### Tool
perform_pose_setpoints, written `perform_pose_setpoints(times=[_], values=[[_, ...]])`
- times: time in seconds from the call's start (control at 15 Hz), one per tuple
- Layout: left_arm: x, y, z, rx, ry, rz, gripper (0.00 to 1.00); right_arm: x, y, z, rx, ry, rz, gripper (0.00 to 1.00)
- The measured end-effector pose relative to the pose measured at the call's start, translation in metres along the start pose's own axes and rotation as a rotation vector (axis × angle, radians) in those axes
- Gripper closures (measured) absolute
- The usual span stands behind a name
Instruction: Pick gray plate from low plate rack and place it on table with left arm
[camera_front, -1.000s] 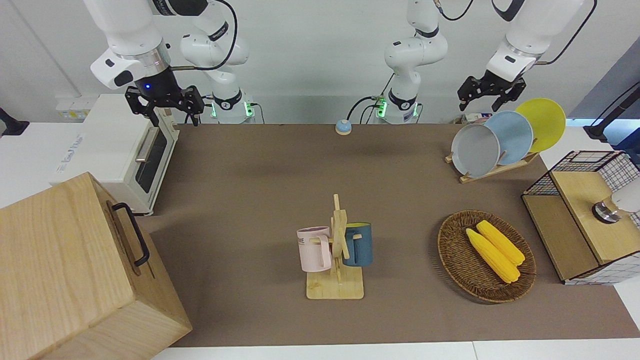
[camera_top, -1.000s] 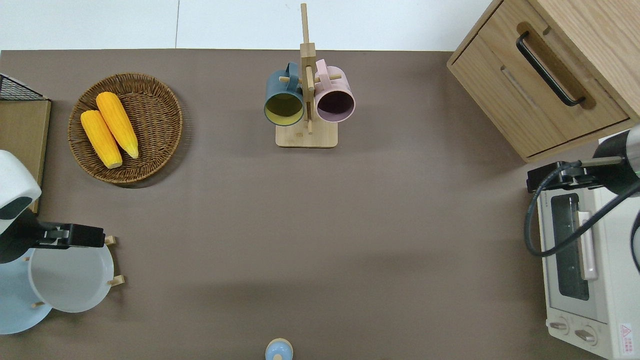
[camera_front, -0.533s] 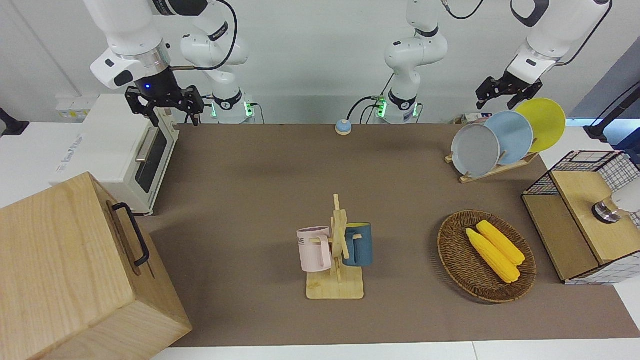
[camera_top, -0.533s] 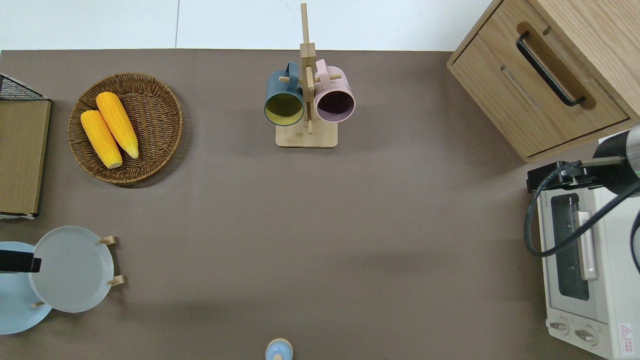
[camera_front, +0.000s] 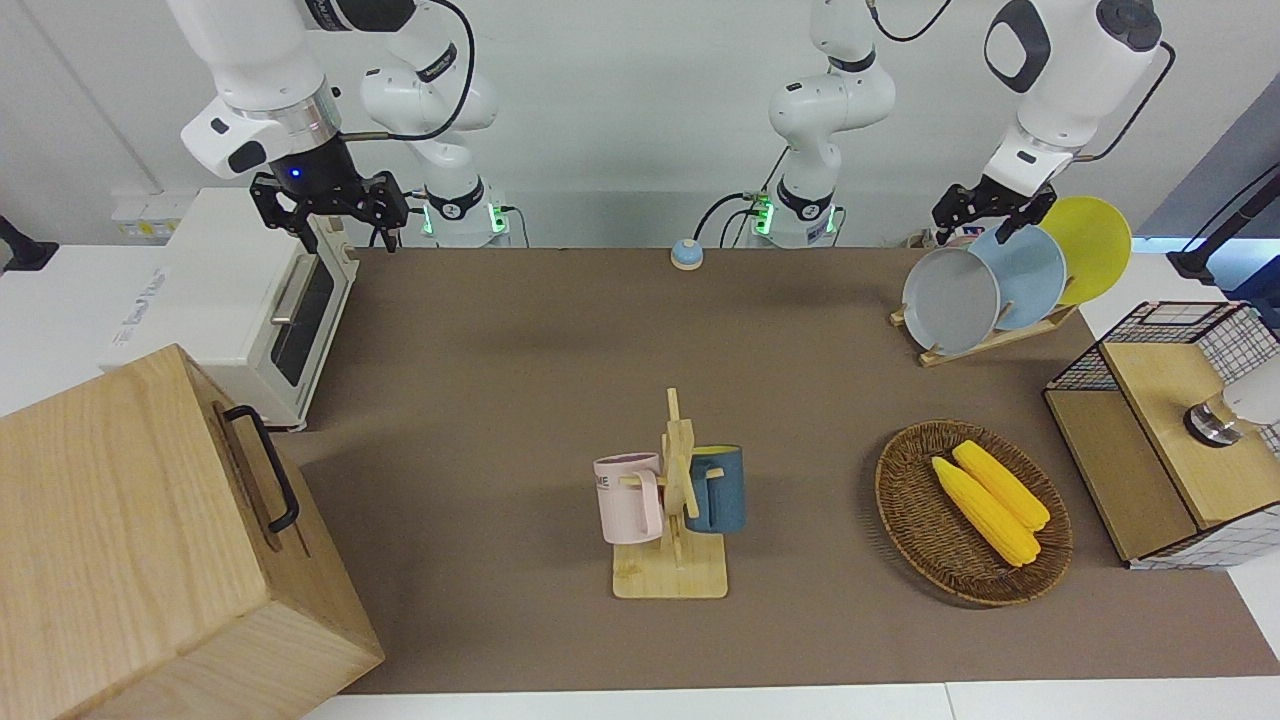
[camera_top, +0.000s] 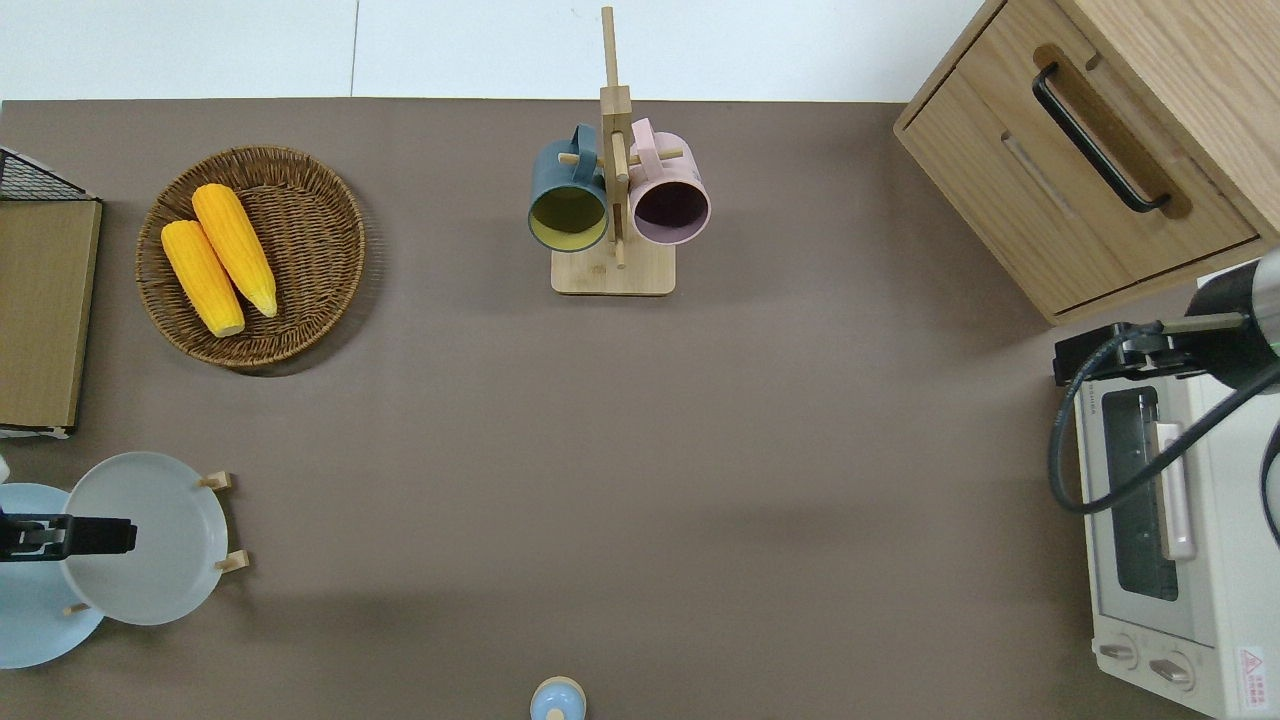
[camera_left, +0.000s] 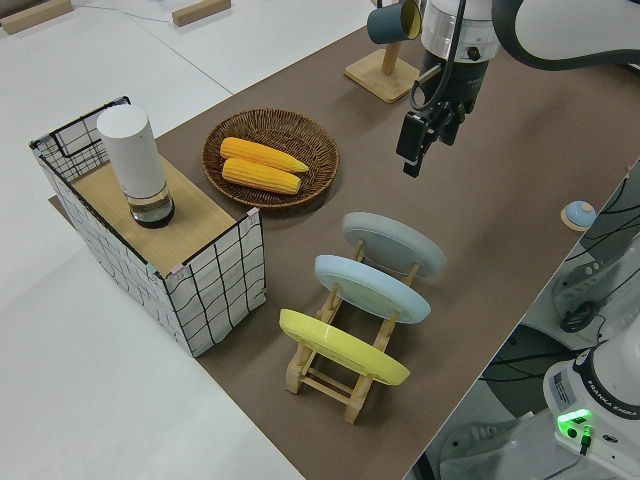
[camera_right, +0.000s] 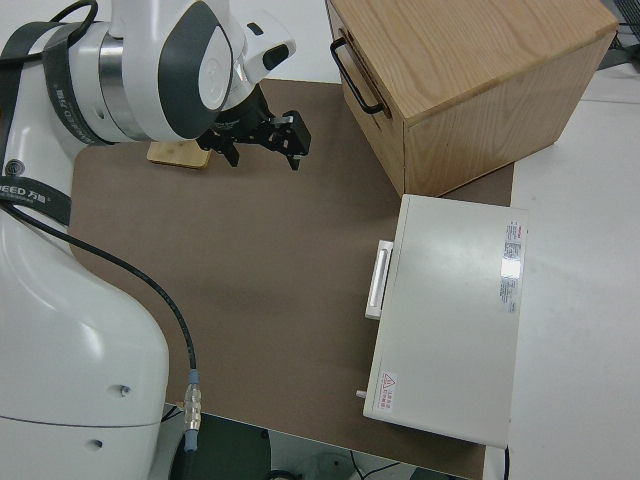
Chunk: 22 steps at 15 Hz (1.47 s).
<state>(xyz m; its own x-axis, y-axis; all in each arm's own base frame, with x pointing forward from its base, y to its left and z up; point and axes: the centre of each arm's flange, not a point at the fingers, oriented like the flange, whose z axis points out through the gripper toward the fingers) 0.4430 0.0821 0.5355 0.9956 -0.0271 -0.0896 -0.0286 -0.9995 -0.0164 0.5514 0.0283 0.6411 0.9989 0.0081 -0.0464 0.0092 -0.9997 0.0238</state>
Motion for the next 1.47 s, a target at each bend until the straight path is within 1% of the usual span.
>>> perform_pose_setpoints(times=[0.27, 0.53, 1.27, 1.47], values=[[-0.005, -0.015, 0.015, 0.022, 0.002, 0.009, 0.00, 0.000, 0.000, 0.000, 0.000, 0.000, 0.000, 0.01], [-0.009, -0.033, 0.025, 0.027, 0.019, 0.001, 0.00, 0.000, 0.000, 0.000, 0.000, 0.000, 0.000, 0.01], [-0.010, -0.036, 0.074, 0.035, 0.052, 0.001, 0.00, 0.000, 0.000, 0.000, 0.000, 0.000, 0.000, 0.01], [-0.012, -0.043, 0.083, 0.038, 0.066, -0.012, 0.00, 0.000, 0.000, 0.000, 0.000, 0.000, 0.000, 0.01]])
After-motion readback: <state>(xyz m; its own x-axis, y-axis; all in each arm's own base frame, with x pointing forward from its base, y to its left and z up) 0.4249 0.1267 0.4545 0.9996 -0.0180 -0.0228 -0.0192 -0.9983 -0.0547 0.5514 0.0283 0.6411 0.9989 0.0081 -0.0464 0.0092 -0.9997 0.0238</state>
